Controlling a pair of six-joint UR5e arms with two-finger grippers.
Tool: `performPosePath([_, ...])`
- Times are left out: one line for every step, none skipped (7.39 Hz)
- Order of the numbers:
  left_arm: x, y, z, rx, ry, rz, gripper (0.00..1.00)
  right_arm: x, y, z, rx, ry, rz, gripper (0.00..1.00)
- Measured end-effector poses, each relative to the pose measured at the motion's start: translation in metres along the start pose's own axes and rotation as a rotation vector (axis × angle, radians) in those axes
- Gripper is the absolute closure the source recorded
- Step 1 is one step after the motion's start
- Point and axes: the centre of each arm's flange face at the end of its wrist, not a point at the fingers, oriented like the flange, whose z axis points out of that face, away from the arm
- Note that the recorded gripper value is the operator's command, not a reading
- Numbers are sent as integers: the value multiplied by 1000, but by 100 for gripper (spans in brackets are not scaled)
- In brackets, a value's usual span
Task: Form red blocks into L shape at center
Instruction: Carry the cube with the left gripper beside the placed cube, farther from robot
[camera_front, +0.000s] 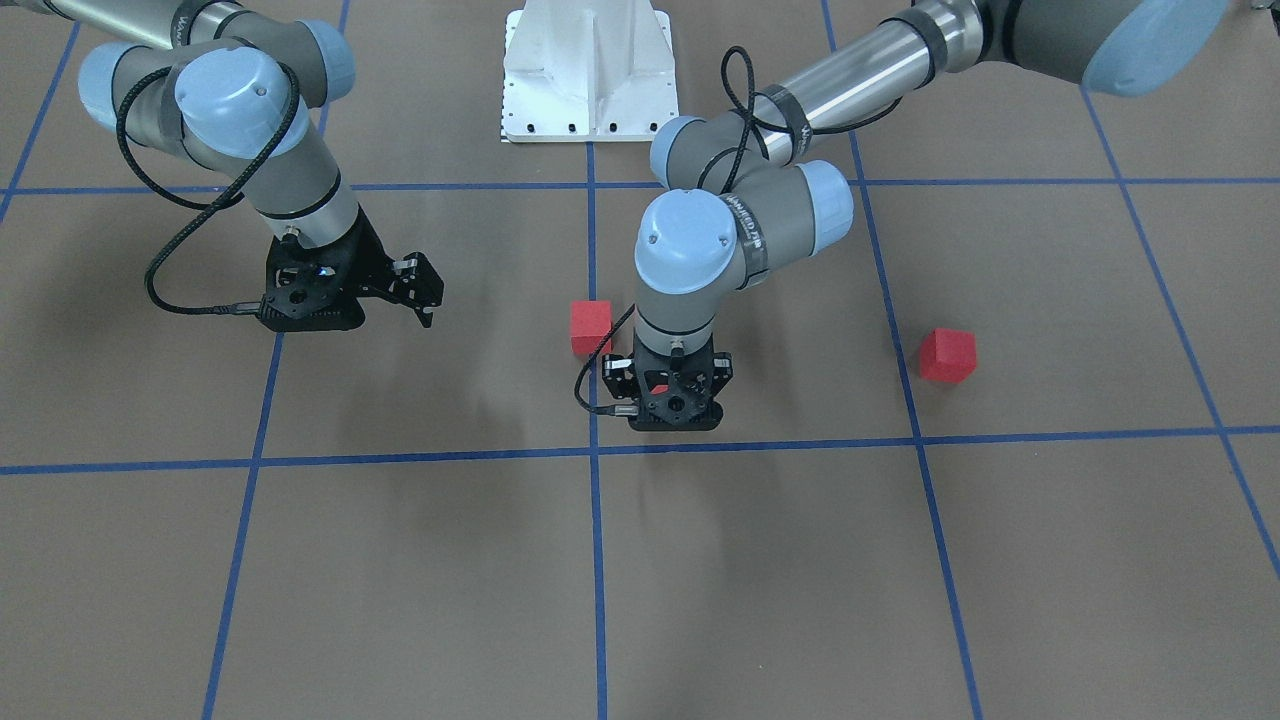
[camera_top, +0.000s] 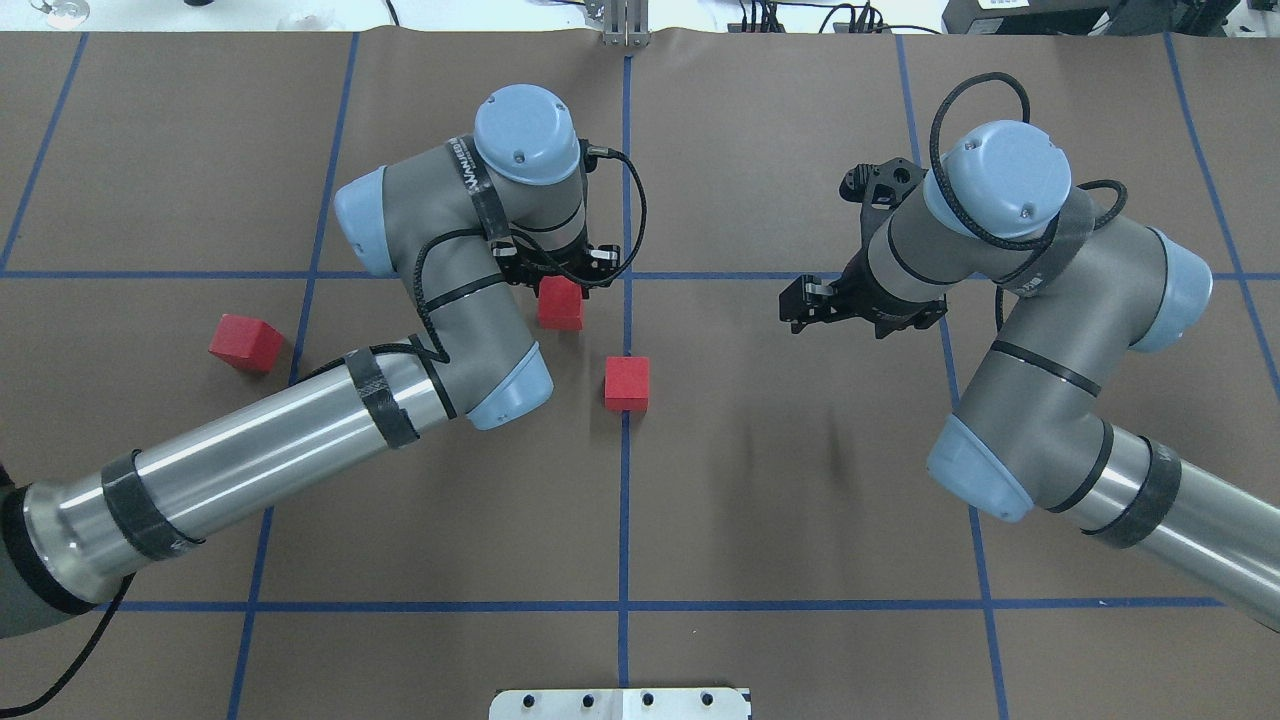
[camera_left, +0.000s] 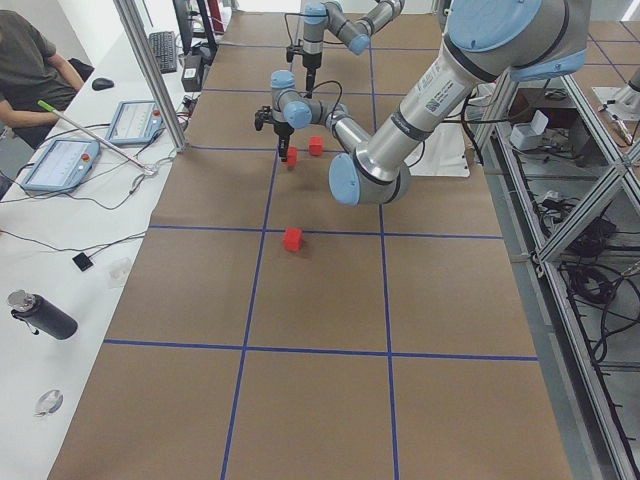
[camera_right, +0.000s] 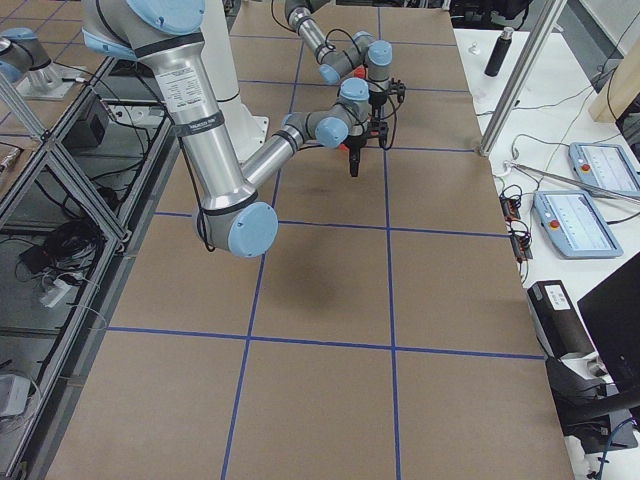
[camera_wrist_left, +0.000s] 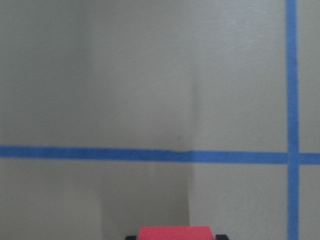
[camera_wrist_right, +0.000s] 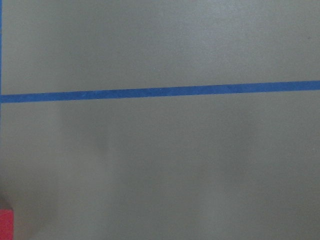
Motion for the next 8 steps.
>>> performPosePath([12,-7,2,-6,-8,9,100,1,0,-1,0,0,0,0])
performPosePath([22,-11,4,-12,-14,11,100,2,1,-1,1,0,0,0])
performPosePath([31,-13,4,-17,-16,12,100,3,1,-2,2,0,0,0])
performPosePath([38,-13,2,-21,-14,11,100,3,1,-2,2,0,0,0])
performPosePath([45,-10,0,-25,-10,11,100,3,2,-1,1,1,-1,0])
performPosePath([53,-4,1,-32,-6,11,100,3,2,-1,0,2,-1,0])
performPosePath([61,6,4,-42,-2,8,100,3,2,0,0,2,0,0])
performPosePath([67,14,7,-50,0,3,100,3,2,1,-1,3,0,0])
